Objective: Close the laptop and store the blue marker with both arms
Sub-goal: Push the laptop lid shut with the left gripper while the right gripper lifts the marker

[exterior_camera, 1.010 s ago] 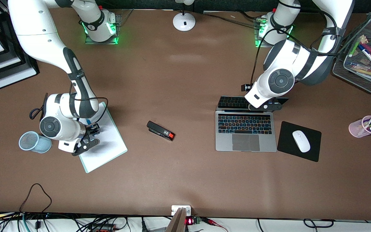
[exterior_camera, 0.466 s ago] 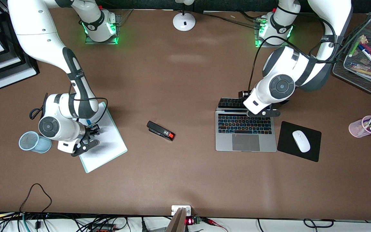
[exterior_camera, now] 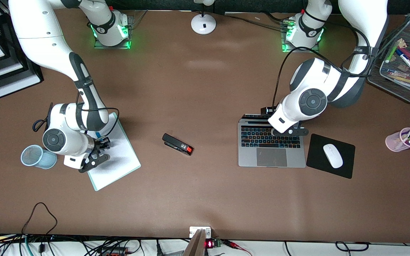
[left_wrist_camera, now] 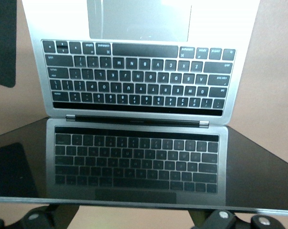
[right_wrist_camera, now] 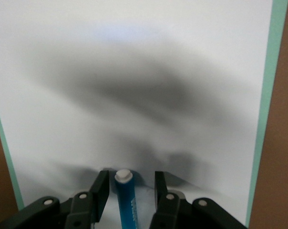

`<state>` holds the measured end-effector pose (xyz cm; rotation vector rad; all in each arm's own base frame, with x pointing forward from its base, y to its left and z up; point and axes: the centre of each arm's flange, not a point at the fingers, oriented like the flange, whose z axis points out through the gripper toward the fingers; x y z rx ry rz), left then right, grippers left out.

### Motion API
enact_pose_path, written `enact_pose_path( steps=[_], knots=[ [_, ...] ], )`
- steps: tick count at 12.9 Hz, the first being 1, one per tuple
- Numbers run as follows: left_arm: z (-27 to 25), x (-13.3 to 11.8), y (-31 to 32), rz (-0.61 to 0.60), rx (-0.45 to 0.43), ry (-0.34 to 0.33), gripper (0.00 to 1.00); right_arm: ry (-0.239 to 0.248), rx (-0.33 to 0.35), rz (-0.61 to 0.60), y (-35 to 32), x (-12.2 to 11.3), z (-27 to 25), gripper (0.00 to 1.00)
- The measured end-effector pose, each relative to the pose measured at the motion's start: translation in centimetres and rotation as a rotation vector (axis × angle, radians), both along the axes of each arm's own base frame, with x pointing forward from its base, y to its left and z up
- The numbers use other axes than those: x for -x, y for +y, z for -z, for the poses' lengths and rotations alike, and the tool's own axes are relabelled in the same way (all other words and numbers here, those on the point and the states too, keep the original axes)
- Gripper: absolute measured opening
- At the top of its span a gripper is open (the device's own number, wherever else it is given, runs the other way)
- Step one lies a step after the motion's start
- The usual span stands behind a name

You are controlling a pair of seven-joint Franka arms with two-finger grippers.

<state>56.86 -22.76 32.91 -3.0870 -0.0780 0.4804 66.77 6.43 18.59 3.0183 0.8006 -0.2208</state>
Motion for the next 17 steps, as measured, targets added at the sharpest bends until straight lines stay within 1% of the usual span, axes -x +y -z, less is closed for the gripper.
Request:
enact_pose_path(
  steps=[2, 6, 7, 8, 9, 10, 11, 12, 17],
  knots=[
    [0.1, -0.4, 0.1, -0.005, 0.007, -0.012, 1.00, 0.004, 0.000, -0.001, 0.1, 0.1, 0.1, 0.48],
    [1.1, -1.3, 0.0, -0.018, 0.034, -0.055, 1.00, 0.006, 0.000, -0.001, 0.1, 0.1, 0.1, 0.44],
    [1.6, -1.6, 0.0, -0.023, 0.042, -0.065, 1.00, 0.006, 0.000, -0.001, 0.1, 0.1, 0.1, 0.39],
    [2.2, -1.9, 0.1, -0.029, 0.048, -0.071, 1.00, 0.006, 0.000, -0.001, 0.1, 0.1, 0.1, 0.37],
    [2.7, -2.3, 0.2, -0.036, 0.055, -0.077, 1.00, 0.006, 0.000, -0.001, 0.1, 0.1, 0.1, 0.30],
    [3.0, -2.7, 0.5, -0.043, 0.058, -0.078, 1.00, 0.006, 0.000, -0.001, 0.1, 0.1, 0.1, 0.30],
    [3.1, -3.0, 0.6, -0.048, 0.062, -0.079, 1.00, 0.007, 0.000, -0.001, 0.1, 0.1, 0.1, 0.23],
    [3.2, -3.3, 0.7, -0.051, 0.065, -0.081, 1.00, 0.007, 0.000, 0.000, 0.1, 0.1, 0.1, 0.18],
    [4.2, -4.5, 0.8, -0.066, 0.083, -0.093, 1.00, 0.000, 0.000, 0.000, 0.0, 0.0, -0.1, 0.18]
  ],
)
